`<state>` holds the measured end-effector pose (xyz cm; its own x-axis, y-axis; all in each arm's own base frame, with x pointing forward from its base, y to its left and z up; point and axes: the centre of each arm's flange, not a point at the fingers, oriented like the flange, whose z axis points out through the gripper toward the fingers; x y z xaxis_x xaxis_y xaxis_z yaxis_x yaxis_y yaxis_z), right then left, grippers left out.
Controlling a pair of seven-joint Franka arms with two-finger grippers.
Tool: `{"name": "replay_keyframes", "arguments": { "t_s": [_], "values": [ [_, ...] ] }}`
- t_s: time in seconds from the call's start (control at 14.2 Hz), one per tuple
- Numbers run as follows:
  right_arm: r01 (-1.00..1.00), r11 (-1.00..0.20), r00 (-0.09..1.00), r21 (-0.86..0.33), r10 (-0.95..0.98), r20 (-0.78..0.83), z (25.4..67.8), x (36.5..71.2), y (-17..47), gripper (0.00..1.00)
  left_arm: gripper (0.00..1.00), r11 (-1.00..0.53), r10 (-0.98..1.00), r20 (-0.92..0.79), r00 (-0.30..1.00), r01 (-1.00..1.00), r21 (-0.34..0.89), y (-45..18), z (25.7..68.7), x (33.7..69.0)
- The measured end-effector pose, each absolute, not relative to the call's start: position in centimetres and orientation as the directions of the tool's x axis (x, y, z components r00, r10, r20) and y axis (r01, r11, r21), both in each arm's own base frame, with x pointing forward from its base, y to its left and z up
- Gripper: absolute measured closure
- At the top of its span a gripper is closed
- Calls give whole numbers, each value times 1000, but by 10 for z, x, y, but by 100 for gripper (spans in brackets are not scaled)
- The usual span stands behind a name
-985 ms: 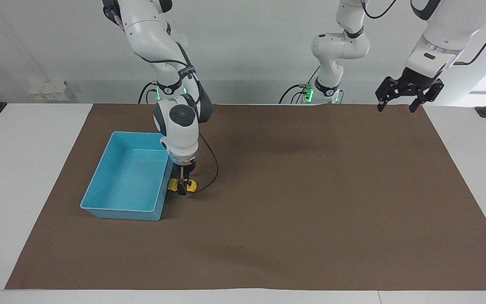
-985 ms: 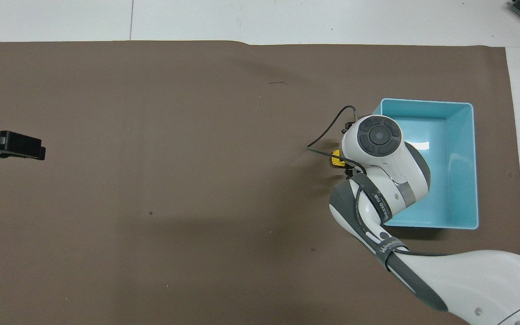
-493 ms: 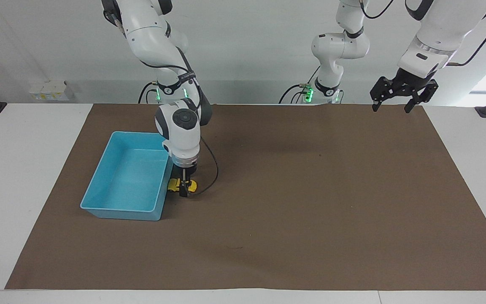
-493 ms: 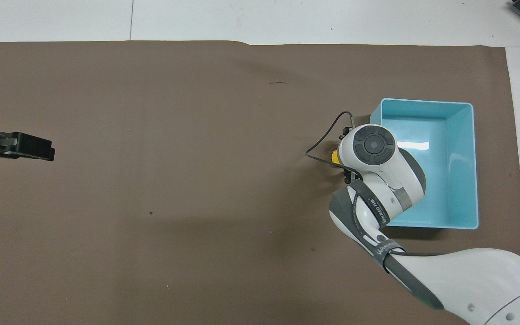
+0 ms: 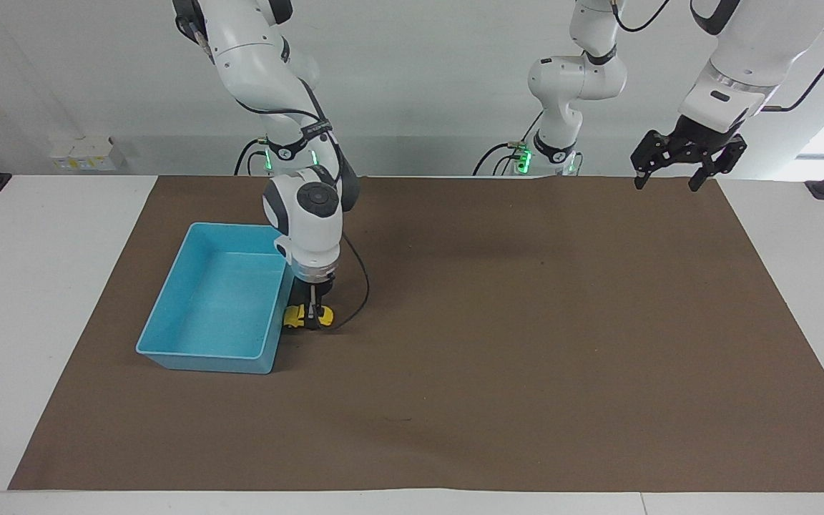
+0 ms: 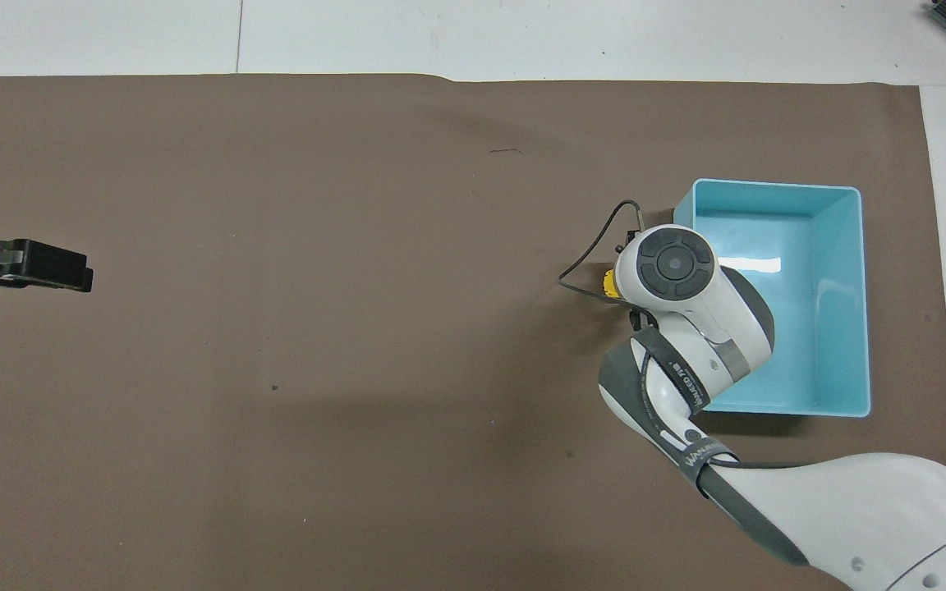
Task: Wind up and store yellow beetle car
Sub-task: 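Grasp the yellow car beside the box with the right gripper, then lift the car with the right gripper and carry it over the box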
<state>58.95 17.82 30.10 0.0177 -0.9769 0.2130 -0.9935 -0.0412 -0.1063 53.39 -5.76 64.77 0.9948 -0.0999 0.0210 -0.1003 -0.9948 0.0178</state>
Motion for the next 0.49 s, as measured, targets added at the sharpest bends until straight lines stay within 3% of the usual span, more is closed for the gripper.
{"name": "replay_keyframes", "arguments": {
  "t_s": [0.49],
  "values": [
    [-993,-61,33,-101,-964,264,349,601,213,49,0,-994,-107,36,994,-107,17,-41,654,535]
  ]
}}
